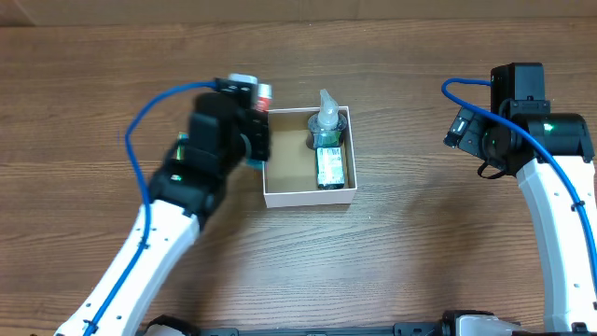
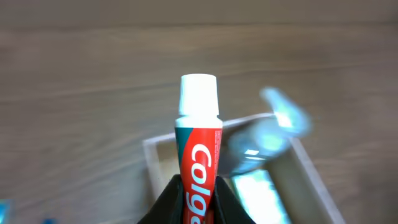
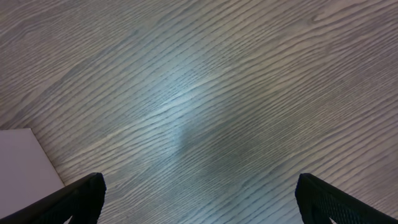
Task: Pack container
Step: 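Carry the toothpaste tube into the box and release it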
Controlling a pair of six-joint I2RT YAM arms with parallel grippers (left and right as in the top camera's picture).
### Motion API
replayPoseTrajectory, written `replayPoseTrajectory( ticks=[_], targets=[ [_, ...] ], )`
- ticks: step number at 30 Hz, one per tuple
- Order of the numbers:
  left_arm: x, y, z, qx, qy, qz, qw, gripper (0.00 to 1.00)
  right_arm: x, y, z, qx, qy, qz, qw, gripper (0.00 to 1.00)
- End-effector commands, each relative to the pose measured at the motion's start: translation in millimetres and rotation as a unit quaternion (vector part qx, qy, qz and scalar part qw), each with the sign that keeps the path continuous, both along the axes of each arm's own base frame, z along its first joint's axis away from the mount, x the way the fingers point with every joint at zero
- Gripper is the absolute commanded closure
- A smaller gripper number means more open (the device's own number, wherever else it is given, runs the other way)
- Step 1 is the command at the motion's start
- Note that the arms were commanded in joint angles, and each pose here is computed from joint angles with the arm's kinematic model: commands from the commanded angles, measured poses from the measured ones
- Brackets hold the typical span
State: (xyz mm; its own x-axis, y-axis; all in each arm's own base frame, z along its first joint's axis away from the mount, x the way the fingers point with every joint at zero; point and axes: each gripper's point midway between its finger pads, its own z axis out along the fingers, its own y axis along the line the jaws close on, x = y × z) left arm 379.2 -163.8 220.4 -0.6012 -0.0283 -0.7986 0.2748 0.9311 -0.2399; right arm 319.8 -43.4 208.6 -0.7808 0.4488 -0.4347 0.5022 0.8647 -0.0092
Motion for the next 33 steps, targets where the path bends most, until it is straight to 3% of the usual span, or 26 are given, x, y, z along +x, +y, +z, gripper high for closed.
replayPoseTrajectory(
  ticks=[1, 10, 18, 21, 24, 28, 33],
  targets=[
    [-5.7, -26.5, 6.6, -0.034, 0.006, 0.036, 0.999, 0.86, 1.7, -3.4, 3.8, -0.006, -0.007, -0.004, 1.0, 0.0],
    [-3.0, -50.2, -53.8, -0.031, 0.078, 0.088, 0.993, 0.83, 1.7, -3.4, 3.8, -0.006, -0.007, -0.004, 1.0, 0.0],
    [8.5, -46.3, -78.8, -0.017, 0.092, 0.102, 0.99, 0.8, 1.7, -3.4, 3.8, -0.006, -0.007, -0.004, 1.0, 0.0],
    [11.6, -49.2, -70.4, -0.02, 0.08, 0.09, 0.993, 0.53, 1.7, -3.4, 3.8, -0.006, -0.007, -0.004, 1.0, 0.0],
    [17.7, -46.7, -43.1, -0.004, 0.043, 0.068, 0.997, 0.41, 1.7, -3.4, 3.8, -0.006, -0.007, -0.004, 1.0, 0.0],
    [14.3, -35.3, 0.8, -0.001, 0.021, 0.057, 0.998, 0.42, 1.7, -3.4, 3.8, -0.006, -0.007, -0.004, 1.0, 0.0],
    [-7.1, 20.1, 39.8, 0.024, 0.035, 0.097, 0.994, 0.38, 1.7, -3.4, 3.8, -0.006, -0.007, -0.004, 1.0, 0.0]
  ],
)
